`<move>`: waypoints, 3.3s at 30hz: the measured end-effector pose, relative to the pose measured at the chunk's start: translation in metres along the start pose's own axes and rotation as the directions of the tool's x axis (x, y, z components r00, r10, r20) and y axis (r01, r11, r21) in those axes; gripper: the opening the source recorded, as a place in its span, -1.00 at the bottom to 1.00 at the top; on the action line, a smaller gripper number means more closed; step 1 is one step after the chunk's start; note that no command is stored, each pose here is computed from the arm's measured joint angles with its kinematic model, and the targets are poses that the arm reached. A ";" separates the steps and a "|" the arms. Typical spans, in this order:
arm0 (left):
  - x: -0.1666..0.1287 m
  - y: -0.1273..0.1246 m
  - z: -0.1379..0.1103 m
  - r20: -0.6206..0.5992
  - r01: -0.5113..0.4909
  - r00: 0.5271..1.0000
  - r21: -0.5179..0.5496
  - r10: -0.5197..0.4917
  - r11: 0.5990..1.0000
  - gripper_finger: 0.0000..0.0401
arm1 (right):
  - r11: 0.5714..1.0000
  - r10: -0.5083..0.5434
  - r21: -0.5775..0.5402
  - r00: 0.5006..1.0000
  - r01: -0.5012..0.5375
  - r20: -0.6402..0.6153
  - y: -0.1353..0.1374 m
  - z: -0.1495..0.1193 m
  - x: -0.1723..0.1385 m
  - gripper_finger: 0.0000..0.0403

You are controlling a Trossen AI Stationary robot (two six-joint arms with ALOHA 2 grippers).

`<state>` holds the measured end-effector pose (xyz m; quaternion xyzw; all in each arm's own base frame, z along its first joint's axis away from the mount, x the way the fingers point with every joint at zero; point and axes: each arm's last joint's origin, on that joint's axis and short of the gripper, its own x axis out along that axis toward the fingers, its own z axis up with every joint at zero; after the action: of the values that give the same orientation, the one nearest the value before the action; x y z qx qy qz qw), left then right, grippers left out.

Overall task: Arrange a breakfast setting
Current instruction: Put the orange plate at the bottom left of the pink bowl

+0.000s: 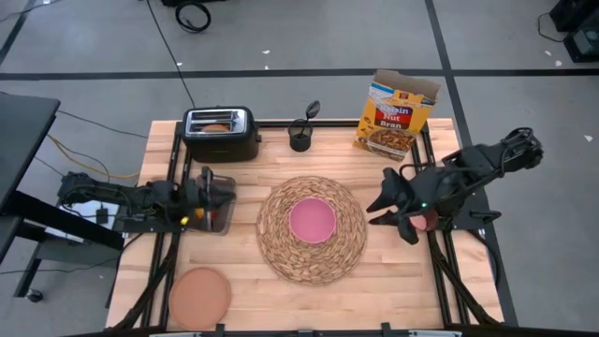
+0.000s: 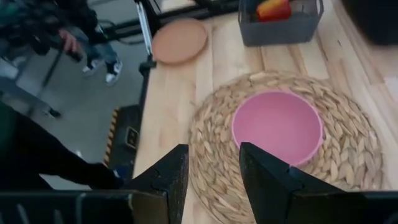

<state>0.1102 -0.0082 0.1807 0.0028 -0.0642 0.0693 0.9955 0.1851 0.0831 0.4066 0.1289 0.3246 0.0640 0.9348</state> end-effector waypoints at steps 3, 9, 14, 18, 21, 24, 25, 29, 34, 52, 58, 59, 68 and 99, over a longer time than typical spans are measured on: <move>-0.001 0.004 0.009 0.084 -0.066 0.989 -0.473 0.120 0.878 -0.85 | 1.000 0.017 0.006 0.999 -0.017 0.034 0.001 0.003 -0.002 -0.26; -0.002 0.009 0.011 0.089 -0.158 0.949 -0.700 0.304 0.697 -0.85 | 0.998 0.054 0.015 0.993 -0.056 0.109 0.006 0.011 0.001 -0.26; -0.002 0.009 0.011 0.093 -0.152 0.951 -0.693 0.296 0.705 -0.85 | 0.996 0.083 0.021 0.982 -0.087 0.170 0.010 0.018 0.003 -0.26; 0.000 0.007 0.018 0.074 -0.136 0.965 -0.685 0.253 0.715 -0.85 | 0.994 0.103 0.022 0.971 -0.111 0.214 0.013 0.023 0.005 -0.26; 0.007 0.004 0.043 0.040 -0.141 0.974 -0.657 0.221 0.740 -0.85 | 0.995 0.096 -0.023 0.950 -0.094 0.297 0.016 0.031 0.008 -0.26; 0.017 0.001 0.069 -0.059 -0.206 0.975 -0.599 0.214 0.774 -0.85 | 0.994 0.109 -0.046 0.909 -0.098 0.402 0.020 0.043 0.012 -0.26; 0.022 0.000 0.078 -0.091 -0.228 0.972 -0.583 0.216 0.780 -0.85 | 0.993 0.122 -0.045 0.895 -0.113 0.429 0.021 0.046 0.013 -0.26; 0.044 -0.005 0.111 -0.168 -0.280 0.960 -0.538 0.225 0.795 -0.86 | 0.975 0.177 0.006 0.792 -0.222 0.584 0.029 0.063 0.012 -0.26; 0.076 -0.007 0.143 -0.228 -0.350 0.935 -0.490 0.270 0.798 -0.86 | 0.954 0.219 -0.024 0.641 -0.298 0.735 0.034 0.081 0.008 -0.26; 0.113 -0.004 0.209 -0.561 -0.484 0.804 -0.423 0.198 0.766 -0.84 | 0.984 0.176 -0.130 0.772 -0.122 0.611 0.015 0.063 -0.017 -0.23; 0.108 -0.031 0.181 -0.808 -0.592 0.580 -0.506 -0.104 0.627 -0.59 | 0.990 0.113 -0.127 0.862 -0.057 0.494 0.000 0.040 -0.041 -0.08; 0.109 -0.039 0.178 -0.817 -0.605 0.551 -0.531 -0.169 0.594 -0.51 | 0.991 0.096 -0.125 0.869 -0.040 0.485 -0.002 0.038 -0.045 -0.05; 0.111 -0.137 0.135 -0.845 -0.821 0.205 -0.423 -0.493 0.384 -0.14 | 0.971 -0.034 -0.206 0.926 0.119 0.376 -0.017 0.022 -0.050 0.10; 0.098 -0.260 -0.011 -0.950 -0.943 -0.152 0.057 -0.273 0.326 -0.19 | 0.937 -0.255 -0.194 0.950 0.289 0.180 -0.054 0.012 -0.042 0.10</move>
<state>0.2435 -0.2518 0.1835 -0.5212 0.6028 0.3633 0.4827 0.1613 0.0205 0.4254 -0.0163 0.2581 -0.0409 0.9651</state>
